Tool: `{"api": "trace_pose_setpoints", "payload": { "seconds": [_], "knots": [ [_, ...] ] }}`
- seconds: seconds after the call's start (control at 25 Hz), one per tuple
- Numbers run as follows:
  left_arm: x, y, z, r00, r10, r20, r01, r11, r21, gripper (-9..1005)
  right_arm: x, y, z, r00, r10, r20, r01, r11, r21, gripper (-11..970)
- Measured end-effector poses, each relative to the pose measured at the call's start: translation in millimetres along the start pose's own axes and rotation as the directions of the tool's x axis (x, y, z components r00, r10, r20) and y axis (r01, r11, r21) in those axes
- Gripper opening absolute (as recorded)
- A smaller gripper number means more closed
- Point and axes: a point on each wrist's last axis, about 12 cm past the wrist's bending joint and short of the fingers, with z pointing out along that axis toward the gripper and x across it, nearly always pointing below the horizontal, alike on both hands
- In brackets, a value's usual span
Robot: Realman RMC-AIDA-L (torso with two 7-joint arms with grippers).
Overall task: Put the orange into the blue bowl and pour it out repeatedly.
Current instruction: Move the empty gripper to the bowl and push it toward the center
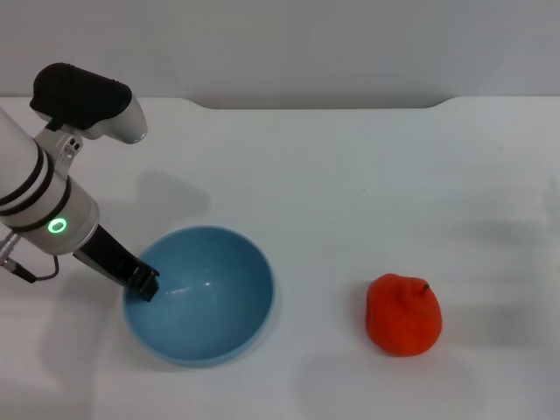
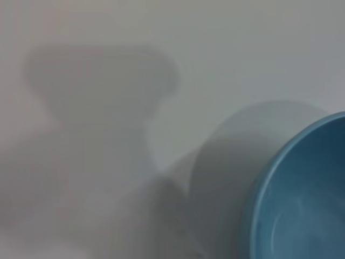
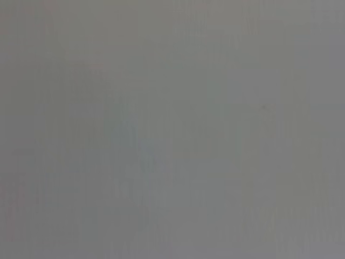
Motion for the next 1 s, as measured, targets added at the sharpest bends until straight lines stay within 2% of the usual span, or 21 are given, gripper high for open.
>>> {"api": "trace_pose_setpoints", "payload": {
  "seconds": [0.32, 0.44, 0.52, 0.64, 0.68, 0.72, 0.8, 0.84, 0.92, 1.0],
  "knots": [
    [-0.8, -0.4, 0.3, 1.0, -0.019, 0.004, 0.019, 1.0, 0.004, 178, -0.3, 2.2, 0.7, 1.0, 0.002, 0.003, -0.002, 1.0, -0.009, 594],
    [-1.0, -0.5, 0.3, 1.0, -0.026, 0.006, 0.026, 1.0, 0.007, 82, -0.7, 8.8, 2.5, 1.0, 0.0, 0.004, 0.0, 0.999, -0.054, 594],
    [-1.2, -0.7, 0.2, 0.999, -0.038, 0.011, 0.038, 0.999, 0.015, 25, -1.8, 12.5, 4.8, 0.999, 0.034, 0.006, -0.033, 0.996, -0.077, 594],
    [-0.8, -1.2, 0.6, 0.998, -0.058, 0.016, 0.057, 0.998, 0.026, -1, -6.2, 11.7, 13.1, 0.982, 0.189, 0.003, -0.188, 0.977, -0.097, 594],
    [-0.4, -1.8, 1.1, 0.998, -0.067, 0.021, 0.066, 0.997, 0.037, -2, -8.5, 9.2, 18.3, 0.964, 0.267, -0.006, -0.266, 0.958, -0.106, 594],
    [-0.4, -1.8, 1.1, 0.998, -0.067, 0.021, 0.066, 0.997, 0.037, -2, -14.1, 2.0, 30.8, 0.91, 0.411, -0.054, -0.415, 0.899, -0.139, 594],
    [-0.9, -2.1, 1.7, 0.996, -0.08, 0.036, 0.079, 0.996, 0.047, -2, -22.9, -3.8, 46.0, 0.849, 0.508, -0.146, -0.528, 0.826, -0.197, 594],
    [-0.9, -2.1, 1.7, 0.996, -0.08, 0.036, 0.079, 0.996, 0.047, -2, -22.9, -3.8, 46.0, 0.849, 0.508, -0.146, -0.528, 0.826, -0.197, 594],
    [-1.6, -2.5, 2.0, 0.995, -0.085, 0.047, 0.083, 0.995, 0.055, -2, -31.8, -4.3, 60.5, 0.777, 0.56, -0.289, -0.624, 0.745, -0.235, 594],
    [-2.6, -2.7, 1.5, 0.994, -0.088, 0.06, 0.084, 0.995, 0.061, -2, -45.0, -3.3, 75.4, 0.721, 0.533, -0.443, -0.672, 0.694, -0.259, 594]
  ]
}}
